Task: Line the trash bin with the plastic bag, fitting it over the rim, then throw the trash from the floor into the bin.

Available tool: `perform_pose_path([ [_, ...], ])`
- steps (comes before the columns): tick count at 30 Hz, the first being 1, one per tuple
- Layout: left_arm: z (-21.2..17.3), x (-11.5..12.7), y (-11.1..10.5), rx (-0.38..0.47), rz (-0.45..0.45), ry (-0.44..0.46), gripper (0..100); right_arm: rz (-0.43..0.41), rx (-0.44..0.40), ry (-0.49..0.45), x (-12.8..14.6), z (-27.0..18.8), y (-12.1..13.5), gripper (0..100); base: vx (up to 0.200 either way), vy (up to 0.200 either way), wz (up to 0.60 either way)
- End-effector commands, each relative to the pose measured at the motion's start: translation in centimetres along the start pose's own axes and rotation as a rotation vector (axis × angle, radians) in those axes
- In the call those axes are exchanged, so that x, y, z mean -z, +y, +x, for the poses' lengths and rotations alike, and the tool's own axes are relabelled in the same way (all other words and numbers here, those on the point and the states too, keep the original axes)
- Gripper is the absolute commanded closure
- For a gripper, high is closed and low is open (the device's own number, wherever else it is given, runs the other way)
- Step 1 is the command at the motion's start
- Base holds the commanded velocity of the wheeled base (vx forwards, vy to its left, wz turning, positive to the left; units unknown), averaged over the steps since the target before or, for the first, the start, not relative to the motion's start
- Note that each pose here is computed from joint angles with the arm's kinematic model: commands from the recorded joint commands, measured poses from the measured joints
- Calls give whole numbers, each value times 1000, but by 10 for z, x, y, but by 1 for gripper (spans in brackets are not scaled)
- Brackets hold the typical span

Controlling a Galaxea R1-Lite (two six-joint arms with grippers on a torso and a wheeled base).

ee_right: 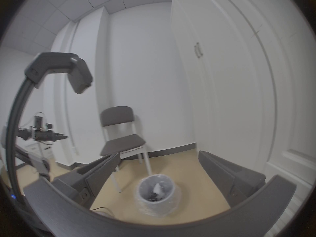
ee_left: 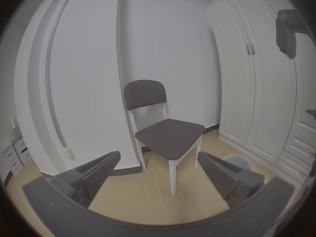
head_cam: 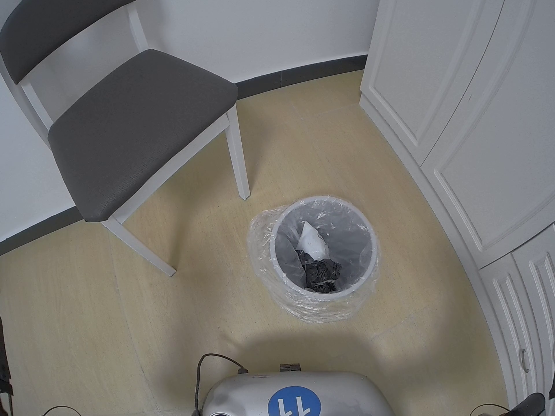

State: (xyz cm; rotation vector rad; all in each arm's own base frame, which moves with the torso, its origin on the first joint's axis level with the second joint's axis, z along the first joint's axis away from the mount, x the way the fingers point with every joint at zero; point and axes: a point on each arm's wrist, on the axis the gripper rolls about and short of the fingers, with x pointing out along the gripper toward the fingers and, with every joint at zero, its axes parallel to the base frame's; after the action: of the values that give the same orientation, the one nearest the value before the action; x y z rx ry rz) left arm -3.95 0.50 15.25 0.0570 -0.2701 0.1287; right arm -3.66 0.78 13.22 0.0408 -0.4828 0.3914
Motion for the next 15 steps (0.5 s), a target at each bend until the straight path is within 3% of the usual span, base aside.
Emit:
perform_pose_path([
  [1, -7, 27, -2, -20, 3, 24, 0, -69, 110, -14, 5, -4, -2, 0, 0, 0, 0],
  [9, -2, 60, -6, -14, -34, 88, 0, -182, 339, -9, 6, -5, -7, 0, 0, 0, 0],
  [15, -4, 74, -7, -2, -71, 243, 0, -233, 450, 88, 14, -6, -10, 0, 0, 0, 0],
])
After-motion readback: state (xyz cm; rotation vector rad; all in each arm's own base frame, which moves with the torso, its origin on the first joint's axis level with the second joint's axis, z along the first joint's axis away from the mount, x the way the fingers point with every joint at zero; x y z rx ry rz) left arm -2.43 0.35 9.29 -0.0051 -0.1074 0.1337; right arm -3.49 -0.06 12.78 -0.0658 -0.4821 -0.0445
